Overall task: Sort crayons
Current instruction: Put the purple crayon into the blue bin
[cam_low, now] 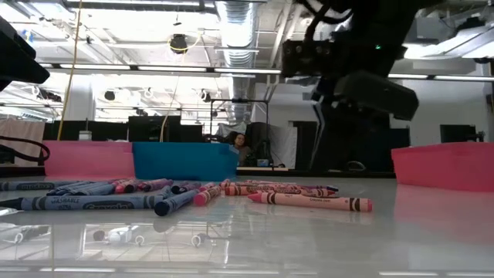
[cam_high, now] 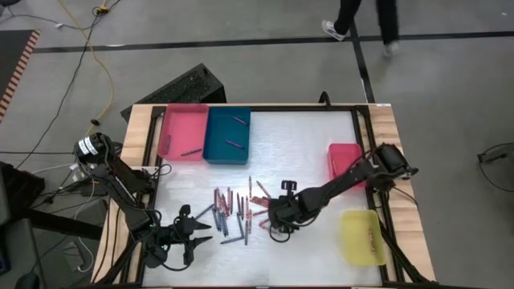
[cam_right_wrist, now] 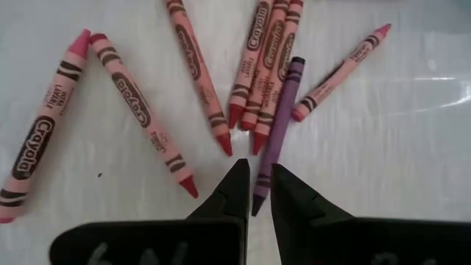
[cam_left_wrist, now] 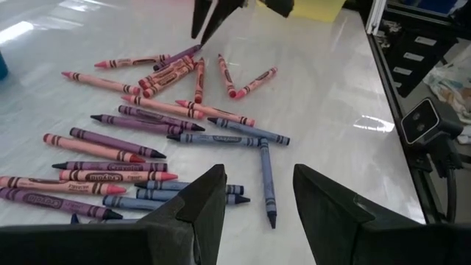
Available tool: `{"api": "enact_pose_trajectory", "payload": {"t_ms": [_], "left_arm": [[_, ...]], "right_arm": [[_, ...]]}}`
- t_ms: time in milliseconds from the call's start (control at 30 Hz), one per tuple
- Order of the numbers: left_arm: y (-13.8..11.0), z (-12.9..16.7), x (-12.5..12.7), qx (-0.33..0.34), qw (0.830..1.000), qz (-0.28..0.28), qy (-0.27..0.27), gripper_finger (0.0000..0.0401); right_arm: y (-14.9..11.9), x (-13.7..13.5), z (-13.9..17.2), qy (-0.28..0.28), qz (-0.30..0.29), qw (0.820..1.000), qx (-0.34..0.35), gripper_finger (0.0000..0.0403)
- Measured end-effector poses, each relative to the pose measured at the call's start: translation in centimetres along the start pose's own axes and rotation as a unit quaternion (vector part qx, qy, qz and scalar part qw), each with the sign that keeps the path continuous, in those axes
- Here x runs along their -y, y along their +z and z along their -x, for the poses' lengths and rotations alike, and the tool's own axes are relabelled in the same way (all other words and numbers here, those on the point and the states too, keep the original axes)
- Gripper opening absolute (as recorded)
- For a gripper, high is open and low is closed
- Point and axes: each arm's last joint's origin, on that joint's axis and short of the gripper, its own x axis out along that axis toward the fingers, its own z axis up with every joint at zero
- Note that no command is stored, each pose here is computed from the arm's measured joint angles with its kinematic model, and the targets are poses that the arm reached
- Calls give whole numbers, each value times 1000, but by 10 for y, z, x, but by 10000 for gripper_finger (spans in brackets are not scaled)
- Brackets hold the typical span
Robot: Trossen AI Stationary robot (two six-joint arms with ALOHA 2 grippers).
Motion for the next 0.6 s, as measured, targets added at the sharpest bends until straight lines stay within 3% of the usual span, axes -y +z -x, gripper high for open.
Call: {"api": "enact_pose_trajectory", "payload": {"t_ms": [200,600], "left_arm": [[0,0,0,0,1000,1,0,149],[0,0,0,-1,1000,2,1,149]], "right_arm": [[3,10,-7,28,1,1000,-8,52],[-18,13,-26,60,-25,998,-10,52]]}}
